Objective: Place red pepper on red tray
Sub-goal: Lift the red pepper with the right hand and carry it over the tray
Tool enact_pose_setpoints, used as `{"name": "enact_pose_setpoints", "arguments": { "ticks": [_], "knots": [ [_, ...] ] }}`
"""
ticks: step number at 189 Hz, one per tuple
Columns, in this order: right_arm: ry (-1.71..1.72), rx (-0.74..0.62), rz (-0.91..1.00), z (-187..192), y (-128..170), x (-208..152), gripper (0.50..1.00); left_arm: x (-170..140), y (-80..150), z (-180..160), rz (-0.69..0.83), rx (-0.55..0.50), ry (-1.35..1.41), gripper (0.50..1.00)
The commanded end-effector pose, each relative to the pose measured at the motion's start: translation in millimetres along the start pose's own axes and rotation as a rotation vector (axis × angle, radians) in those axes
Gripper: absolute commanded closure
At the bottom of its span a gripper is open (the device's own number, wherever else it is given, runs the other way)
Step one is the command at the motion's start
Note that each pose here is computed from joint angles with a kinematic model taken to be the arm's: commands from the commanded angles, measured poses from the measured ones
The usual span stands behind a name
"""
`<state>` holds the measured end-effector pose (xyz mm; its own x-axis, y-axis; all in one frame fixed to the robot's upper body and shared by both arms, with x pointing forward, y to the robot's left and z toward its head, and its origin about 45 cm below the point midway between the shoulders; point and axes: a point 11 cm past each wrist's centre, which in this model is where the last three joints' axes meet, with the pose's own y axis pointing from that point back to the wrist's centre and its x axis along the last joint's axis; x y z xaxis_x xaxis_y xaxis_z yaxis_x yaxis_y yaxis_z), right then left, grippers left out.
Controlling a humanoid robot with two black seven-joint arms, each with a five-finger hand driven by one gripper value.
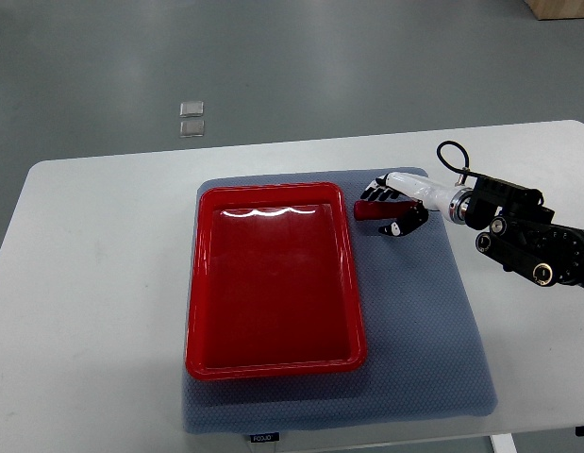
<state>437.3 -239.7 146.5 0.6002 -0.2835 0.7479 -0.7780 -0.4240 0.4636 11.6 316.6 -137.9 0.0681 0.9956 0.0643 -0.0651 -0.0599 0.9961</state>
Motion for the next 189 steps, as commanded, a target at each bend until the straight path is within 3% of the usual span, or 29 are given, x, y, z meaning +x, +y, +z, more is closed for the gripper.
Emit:
{"name": "enact_pose_setpoints", "arguments": {
  "ticks": [1,16,59,76,82,100,140,189],
  "knots": [
    [0.001,-0.001,-0.002,0,0,-1,0.901,1,0,0,0.002,0.0,0.001,0.5],
    [0.003,0.002,0.004,-1,0,3,1.0,1,0,0,0.002,0.0,0.001,0.5],
    [0.021,0.017,0.031,-8,0,22,1.0,1,0,0,0.002,0.0,0.001,0.5],
    [0.027,0.009,0.051,-4,5,35,1.0,1,0,0,0.002,0.0,0.001,0.5],
    [0.041,0.014,0.074,-3,14,57,1.0,1,0,0,0.002,0.0,0.001,0.5],
    [0.037,0.036,0.076,-10,18,64,1.0,1,0,0,0.002,0.0,0.001,0.5],
    [0.031,0.222,0.038,-79,15,59,1.0,0,0,0,0.0,0.0,0.001,0.5],
    [0.031,0.374,-0.088,-161,-19,-2,1.0,0,0,-1,0.0,0.001,0.002,0.5]
  ]
}}
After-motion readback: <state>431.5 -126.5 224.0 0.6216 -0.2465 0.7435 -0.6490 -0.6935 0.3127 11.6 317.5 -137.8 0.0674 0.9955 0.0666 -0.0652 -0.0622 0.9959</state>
